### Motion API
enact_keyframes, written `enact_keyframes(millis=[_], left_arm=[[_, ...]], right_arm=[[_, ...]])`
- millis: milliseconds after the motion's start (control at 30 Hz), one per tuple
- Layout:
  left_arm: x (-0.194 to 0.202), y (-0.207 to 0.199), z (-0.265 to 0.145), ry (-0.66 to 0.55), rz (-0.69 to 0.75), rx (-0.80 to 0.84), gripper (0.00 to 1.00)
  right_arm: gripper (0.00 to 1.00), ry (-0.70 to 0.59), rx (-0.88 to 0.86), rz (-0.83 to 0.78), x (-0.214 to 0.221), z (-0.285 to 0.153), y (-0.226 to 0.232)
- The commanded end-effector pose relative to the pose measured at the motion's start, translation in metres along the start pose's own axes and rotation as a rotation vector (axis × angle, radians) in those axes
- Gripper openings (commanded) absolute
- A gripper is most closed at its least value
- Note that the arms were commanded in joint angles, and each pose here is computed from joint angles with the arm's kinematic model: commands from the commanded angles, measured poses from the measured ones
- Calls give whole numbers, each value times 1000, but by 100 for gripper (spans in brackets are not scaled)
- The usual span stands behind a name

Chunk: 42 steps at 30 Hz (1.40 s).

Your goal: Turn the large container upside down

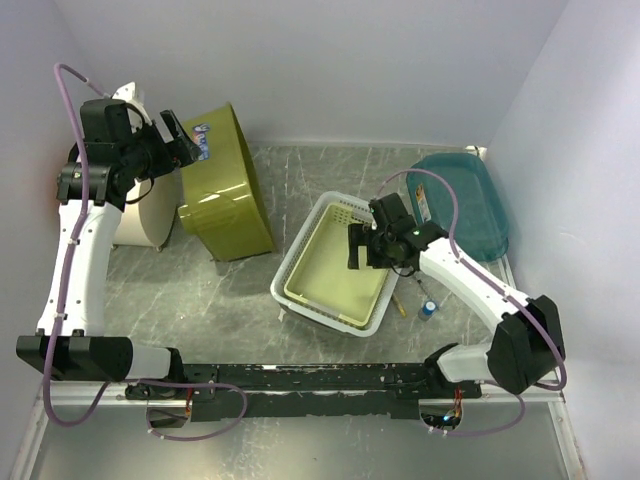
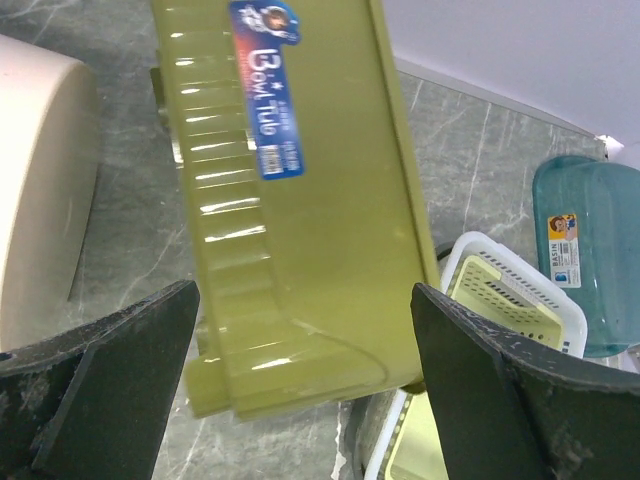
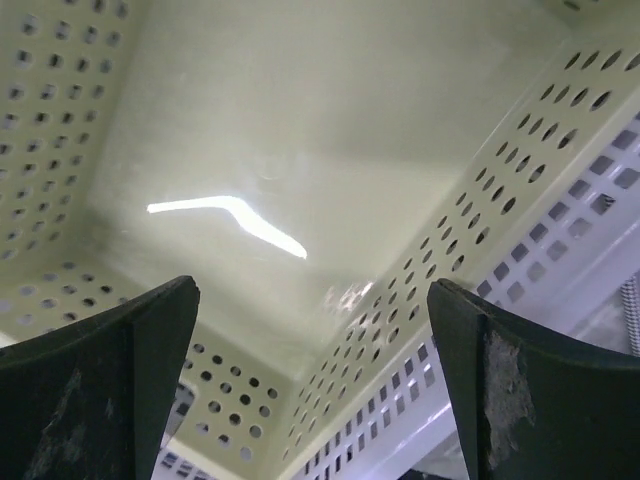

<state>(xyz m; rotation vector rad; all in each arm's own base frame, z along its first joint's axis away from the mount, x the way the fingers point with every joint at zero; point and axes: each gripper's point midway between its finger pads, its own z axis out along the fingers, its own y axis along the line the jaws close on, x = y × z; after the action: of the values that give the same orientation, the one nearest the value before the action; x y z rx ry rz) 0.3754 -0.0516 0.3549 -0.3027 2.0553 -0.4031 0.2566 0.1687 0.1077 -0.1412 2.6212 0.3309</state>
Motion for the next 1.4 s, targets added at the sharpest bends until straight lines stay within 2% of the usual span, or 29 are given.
enact_keyframes(millis=[0, 167, 267, 433, 567, 767, 1100, 1367], left_arm=[[3, -1, 4, 21, 0, 27, 98], [4, -3, 3, 23, -1, 43, 99], [5, -1, -1, 24, 6, 29, 99], [11, 7, -5, 30, 8, 2, 99], [21, 17, 0, 58, -12, -29, 100], [47, 20, 9, 140, -85, 25, 99], [78, 30, -10, 197, -116, 39, 99], [107, 30, -14, 256, -123, 95, 98]], right_arm=[[100, -57, -16, -27, -29, -32, 10], [100, -305, -313, -88, -107, -77, 117], [100, -378, -421, -115, -138, -90, 167], [99, -462, -555, -138, -179, -90, 224], [92, -515, -616, -149, -202, -93, 252], [78, -481, -649, -159, -211, -72, 281], [35, -451, -587, -157, -211, -34, 281], [24, -434, -530, -162, -209, -19, 270]])
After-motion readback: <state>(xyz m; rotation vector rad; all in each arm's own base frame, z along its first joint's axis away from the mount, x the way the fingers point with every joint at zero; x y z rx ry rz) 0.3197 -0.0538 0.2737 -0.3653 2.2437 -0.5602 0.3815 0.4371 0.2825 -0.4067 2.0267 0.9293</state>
